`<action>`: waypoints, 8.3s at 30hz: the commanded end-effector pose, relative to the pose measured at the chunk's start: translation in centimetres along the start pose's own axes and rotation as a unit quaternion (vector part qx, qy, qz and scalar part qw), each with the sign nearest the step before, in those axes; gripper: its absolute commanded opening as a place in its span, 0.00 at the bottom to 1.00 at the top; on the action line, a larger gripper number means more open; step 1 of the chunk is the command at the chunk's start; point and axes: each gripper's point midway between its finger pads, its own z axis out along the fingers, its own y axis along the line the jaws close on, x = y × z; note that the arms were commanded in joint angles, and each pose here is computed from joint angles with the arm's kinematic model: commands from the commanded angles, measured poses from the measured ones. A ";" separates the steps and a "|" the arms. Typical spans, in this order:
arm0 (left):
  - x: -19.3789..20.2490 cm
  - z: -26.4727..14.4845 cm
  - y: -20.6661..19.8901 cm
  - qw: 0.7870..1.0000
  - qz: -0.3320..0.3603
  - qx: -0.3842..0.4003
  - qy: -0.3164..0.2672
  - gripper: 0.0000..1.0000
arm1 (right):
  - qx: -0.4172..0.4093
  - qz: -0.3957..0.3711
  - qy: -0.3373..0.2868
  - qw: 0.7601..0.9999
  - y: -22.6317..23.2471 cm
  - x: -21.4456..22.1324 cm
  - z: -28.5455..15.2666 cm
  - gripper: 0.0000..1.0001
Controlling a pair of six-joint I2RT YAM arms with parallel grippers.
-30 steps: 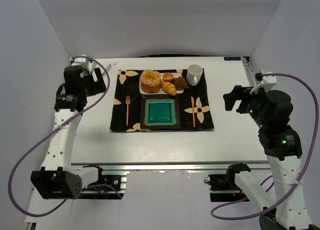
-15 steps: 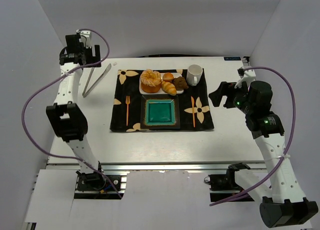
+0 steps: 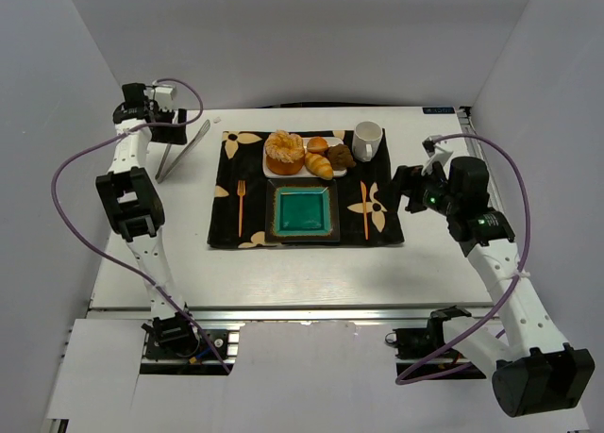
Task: Place the bread
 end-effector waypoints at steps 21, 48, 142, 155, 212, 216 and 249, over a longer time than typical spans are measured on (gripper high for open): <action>3.2 4.7 3.6 0.994 0.098 0.041 0.008 0.98 | -0.028 -0.022 0.025 0.999 0.6 0.1 2.1 0.89; 5.2 8.8 2.9 0.994 0.072 0.082 0.000 0.98 | -0.035 -0.020 0.052 0.998 0.9 1.6 4.1 0.89; 0.4 -13.8 -27.3 0.962 -0.191 0.185 -0.059 0.57 | 0.019 0.043 -0.146 0.988 4.6 -0.4 -10.7 0.89; 1.6 -12.3 -26.9 0.970 -0.177 0.159 -0.041 0.63 | 0.024 0.043 -0.134 0.990 4.1 0.5 -10.0 0.89; -3.2 -14.4 -28.3 0.963 -0.183 0.176 -0.087 0.03 | 0.023 0.048 -0.124 0.991 3.7 1.6 -9.4 0.89; -3.6 -14.7 -28.4 0.963 -0.182 0.179 -0.090 0.02 | 0.022 0.047 -0.122 0.991 3.8 1.6 -9.4 0.89; 4.9 -25.8 -30.4 0.943 -0.165 0.281 -0.070 0.00 | 0.020 0.042 -0.130 0.990 4.0 1.8 -10.1 0.89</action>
